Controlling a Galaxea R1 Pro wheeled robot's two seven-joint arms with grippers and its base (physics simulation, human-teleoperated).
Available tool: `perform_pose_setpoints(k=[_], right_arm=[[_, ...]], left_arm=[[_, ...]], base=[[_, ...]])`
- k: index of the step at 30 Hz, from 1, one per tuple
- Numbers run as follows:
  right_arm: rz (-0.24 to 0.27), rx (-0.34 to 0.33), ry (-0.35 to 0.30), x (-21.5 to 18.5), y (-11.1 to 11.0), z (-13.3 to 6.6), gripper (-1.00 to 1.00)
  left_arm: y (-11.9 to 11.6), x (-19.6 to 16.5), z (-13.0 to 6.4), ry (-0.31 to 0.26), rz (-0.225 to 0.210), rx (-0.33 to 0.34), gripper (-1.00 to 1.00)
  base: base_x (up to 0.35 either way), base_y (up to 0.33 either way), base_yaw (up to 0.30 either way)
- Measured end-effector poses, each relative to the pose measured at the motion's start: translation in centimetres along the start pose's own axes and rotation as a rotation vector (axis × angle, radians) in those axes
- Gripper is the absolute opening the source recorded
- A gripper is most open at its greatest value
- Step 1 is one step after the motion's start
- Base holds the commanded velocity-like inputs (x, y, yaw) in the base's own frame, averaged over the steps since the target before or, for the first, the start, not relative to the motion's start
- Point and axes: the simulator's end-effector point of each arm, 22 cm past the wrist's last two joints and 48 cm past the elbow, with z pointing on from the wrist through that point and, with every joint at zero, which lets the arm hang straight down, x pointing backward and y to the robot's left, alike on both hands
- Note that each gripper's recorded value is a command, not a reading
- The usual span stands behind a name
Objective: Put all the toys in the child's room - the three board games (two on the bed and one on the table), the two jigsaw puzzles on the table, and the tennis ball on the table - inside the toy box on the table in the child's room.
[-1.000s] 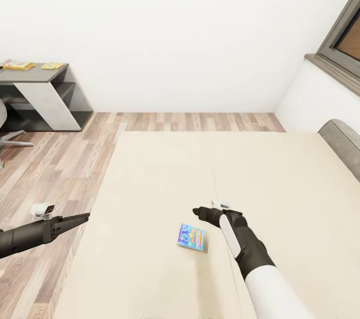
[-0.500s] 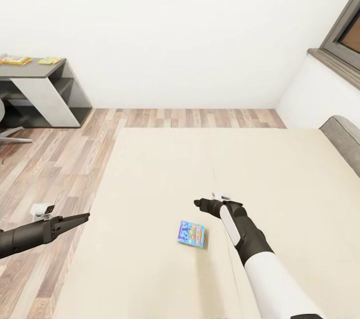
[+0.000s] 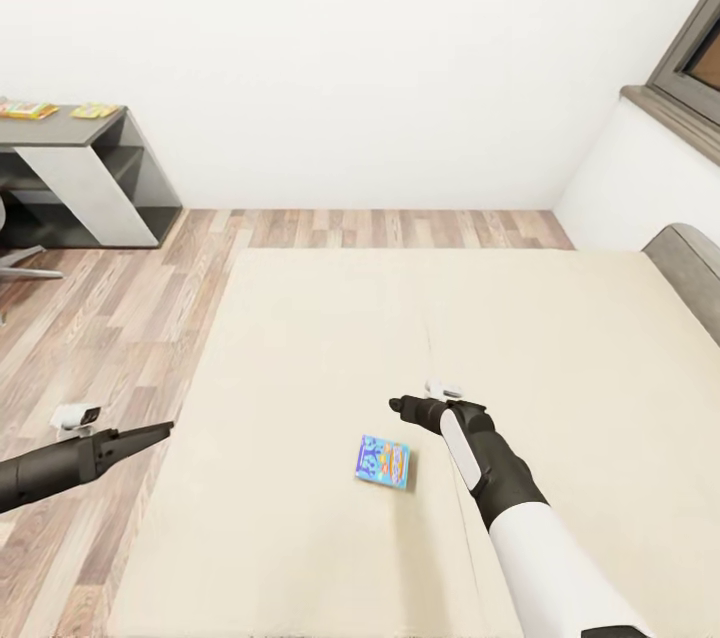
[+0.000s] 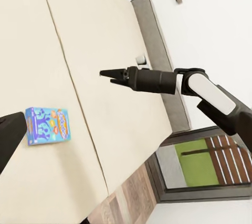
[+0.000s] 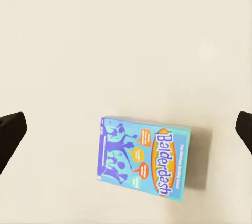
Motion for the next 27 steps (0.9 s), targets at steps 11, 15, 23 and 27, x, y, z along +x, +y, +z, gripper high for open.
perform_pose_setpoints(k=[11, 15, 23, 27], right_arm=[[-0.001, 0.003, 0.013, 0.8, -0.2, 0.7, 1.0], [0.001, 0.006, 0.004, 0.7, -0.4, 1.0, 1.0], [0.004, 0.009, 0.002, 1.0, -0.7, 1.5, 1.0], [0.004, 0.01, 0.007, 1.3, -0.8, 1.7, 1.0]], left_arm=[[-0.3, 1.2, 2.6, 0.016, -0.048, 0.048, 1.0], [-1.0, 2.6, 4.5, 0.048, -0.064, 0.088, 1.0], [-3.0, 4.9, 8.0, 0.104, -0.086, 0.172, 1.0], [-4.2, 6.0, 9.6, 0.134, -0.09, 0.215, 1.0]], base=[[0.0, 0.0, 0.0], [0.0, 0.0, 0.0], [0.0, 0.0, 0.0], [0.0, 0.0, 0.0]])
